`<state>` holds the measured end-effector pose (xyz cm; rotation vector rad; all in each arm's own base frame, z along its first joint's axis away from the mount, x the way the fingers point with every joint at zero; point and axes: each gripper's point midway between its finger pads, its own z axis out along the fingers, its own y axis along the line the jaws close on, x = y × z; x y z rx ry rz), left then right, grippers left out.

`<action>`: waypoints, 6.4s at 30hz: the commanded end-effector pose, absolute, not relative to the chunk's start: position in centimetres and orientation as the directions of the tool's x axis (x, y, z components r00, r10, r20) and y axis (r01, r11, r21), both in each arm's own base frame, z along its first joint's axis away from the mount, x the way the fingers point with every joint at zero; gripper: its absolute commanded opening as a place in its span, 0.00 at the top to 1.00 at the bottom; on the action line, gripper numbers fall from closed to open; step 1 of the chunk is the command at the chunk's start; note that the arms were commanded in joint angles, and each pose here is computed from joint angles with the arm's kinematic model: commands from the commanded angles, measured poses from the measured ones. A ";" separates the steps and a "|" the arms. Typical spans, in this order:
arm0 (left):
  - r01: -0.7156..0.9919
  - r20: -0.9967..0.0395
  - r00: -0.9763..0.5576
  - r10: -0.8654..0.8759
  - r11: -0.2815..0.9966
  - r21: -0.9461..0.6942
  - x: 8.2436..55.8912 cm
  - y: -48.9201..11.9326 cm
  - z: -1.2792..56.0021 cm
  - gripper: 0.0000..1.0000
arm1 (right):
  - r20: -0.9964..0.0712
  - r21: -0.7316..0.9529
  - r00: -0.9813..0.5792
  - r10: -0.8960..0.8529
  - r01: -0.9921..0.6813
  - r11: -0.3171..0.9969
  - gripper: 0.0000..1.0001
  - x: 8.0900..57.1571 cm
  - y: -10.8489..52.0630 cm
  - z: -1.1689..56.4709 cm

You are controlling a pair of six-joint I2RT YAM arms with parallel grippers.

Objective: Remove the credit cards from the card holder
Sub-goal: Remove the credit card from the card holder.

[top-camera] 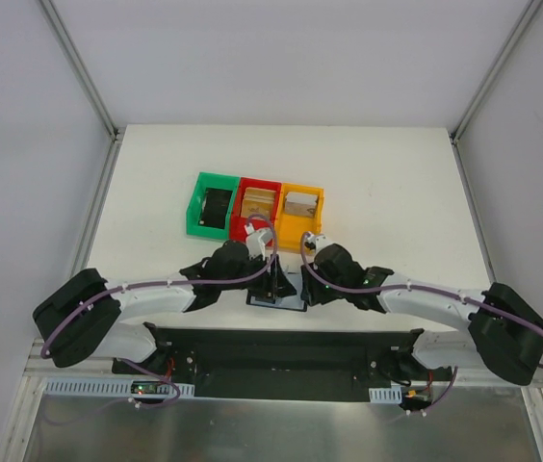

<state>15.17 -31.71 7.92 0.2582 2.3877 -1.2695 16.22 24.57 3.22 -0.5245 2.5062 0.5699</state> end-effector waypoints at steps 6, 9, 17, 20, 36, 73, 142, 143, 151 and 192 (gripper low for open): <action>0.468 -0.499 -0.864 0.064 0.465 -0.751 14.5 -36.1 10.2 0.47 | -0.603 0.238 -0.772 -0.203 -0.416 0.878 0.55 17.0 21.7 5.3; 0.469 -0.499 -0.864 0.065 0.461 -0.753 14.6 -36.3 10.3 0.47 | -0.620 0.206 -0.759 -0.199 -0.402 0.892 0.54 17.3 20.5 6.2; 0.532 -0.606 -0.796 0.004 0.485 -0.695 15.2 -34.1 14.2 0.41 | -0.687 0.243 -0.704 -0.181 -0.458 0.855 0.52 17.2 20.3 10.2; 0.511 -0.631 -0.773 -0.062 0.528 -0.678 15.8 -31.7 14.9 0.39 | -0.700 0.318 -0.693 -0.171 -0.517 0.795 0.50 16.8 22.5 11.6; 0.192 -0.514 -0.825 -0.237 0.736 -0.649 17.8 -23.2 6.2 0.69 | -0.575 0.617 -0.802 -0.163 -0.556 0.558 0.53 16.1 32.8 10.3; 0.221 -0.515 -0.833 -0.204 0.731 -0.646 17.2 -24.8 5.8 0.86 | -0.447 0.655 -0.894 0.000 -0.328 0.681 0.59 18.4 30.5 4.2; 0.156 -0.422 -0.889 -0.175 0.752 -0.640 16.7 -25.5 1.4 1.00 | -0.317 0.845 -0.916 0.247 -0.153 0.513 0.53 19.8 32.3 5.2; 0.159 -0.423 -0.889 -0.173 0.751 -0.641 16.7 -25.5 1.4 1.00 | -0.313 0.845 -0.917 0.249 -0.150 0.513 0.53 19.8 32.3 5.1; 0.160 -0.424 -0.889 -0.171 0.752 -0.639 16.7 -25.6 1.4 1.00 | -0.301 0.843 -0.921 0.248 -0.136 0.520 0.53 19.5 32.0 4.5; 0.220 -0.471 -0.869 -0.154 0.732 -0.645 17.1 -26.1 3.9 0.89 | -0.235 0.881 -0.944 0.232 -0.106 0.461 0.80 18.5 32.0 3.1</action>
